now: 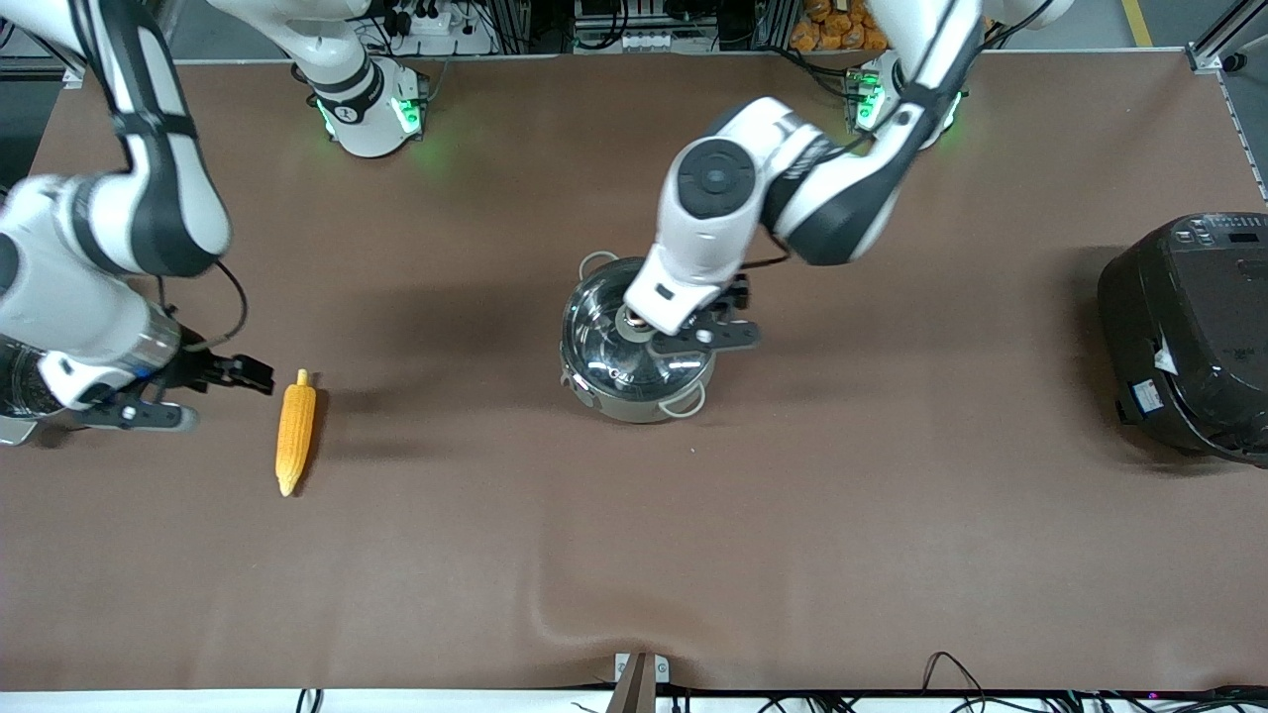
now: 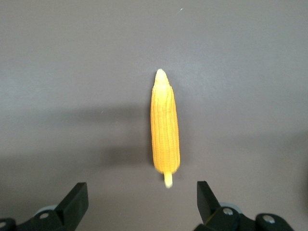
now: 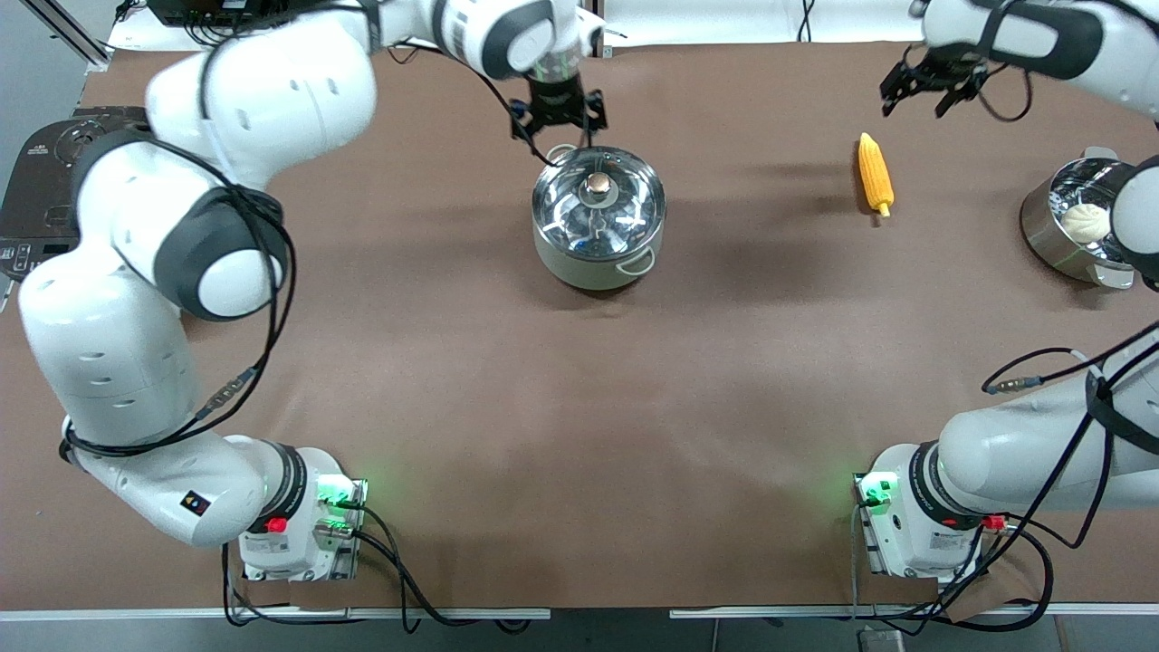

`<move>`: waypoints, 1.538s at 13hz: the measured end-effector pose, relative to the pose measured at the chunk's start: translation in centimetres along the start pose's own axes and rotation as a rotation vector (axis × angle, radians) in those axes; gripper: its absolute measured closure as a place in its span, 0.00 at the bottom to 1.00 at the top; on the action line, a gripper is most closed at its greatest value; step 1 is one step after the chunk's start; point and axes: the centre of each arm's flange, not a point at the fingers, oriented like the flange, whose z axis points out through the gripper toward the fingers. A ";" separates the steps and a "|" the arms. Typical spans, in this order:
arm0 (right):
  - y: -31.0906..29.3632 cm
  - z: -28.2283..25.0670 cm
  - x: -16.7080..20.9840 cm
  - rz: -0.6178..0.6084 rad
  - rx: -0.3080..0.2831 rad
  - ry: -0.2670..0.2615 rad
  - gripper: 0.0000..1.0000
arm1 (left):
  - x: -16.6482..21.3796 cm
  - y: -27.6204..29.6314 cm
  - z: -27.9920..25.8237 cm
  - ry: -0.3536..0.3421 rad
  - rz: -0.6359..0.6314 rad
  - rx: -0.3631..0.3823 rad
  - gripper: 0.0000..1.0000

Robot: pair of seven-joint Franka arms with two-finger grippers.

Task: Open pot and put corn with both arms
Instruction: 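Grasp the lid knob with the left gripper while the right gripper grasps the corn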

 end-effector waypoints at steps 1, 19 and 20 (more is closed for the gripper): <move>0.0 2.1 -0.1 -0.009 -0.007 0.000 0.00 | -0.4 0.7 0.6 0.000 -0.006 -0.002 0.00; 2.1 17.3 -0.3 -0.098 -0.029 -0.043 0.00 | -2.1 3.8 5.6 0.022 0.024 0.010 0.28; 2.2 17.5 -0.3 -0.097 -0.029 -0.046 0.08 | -2.0 3.8 5.7 0.027 0.027 0.015 0.29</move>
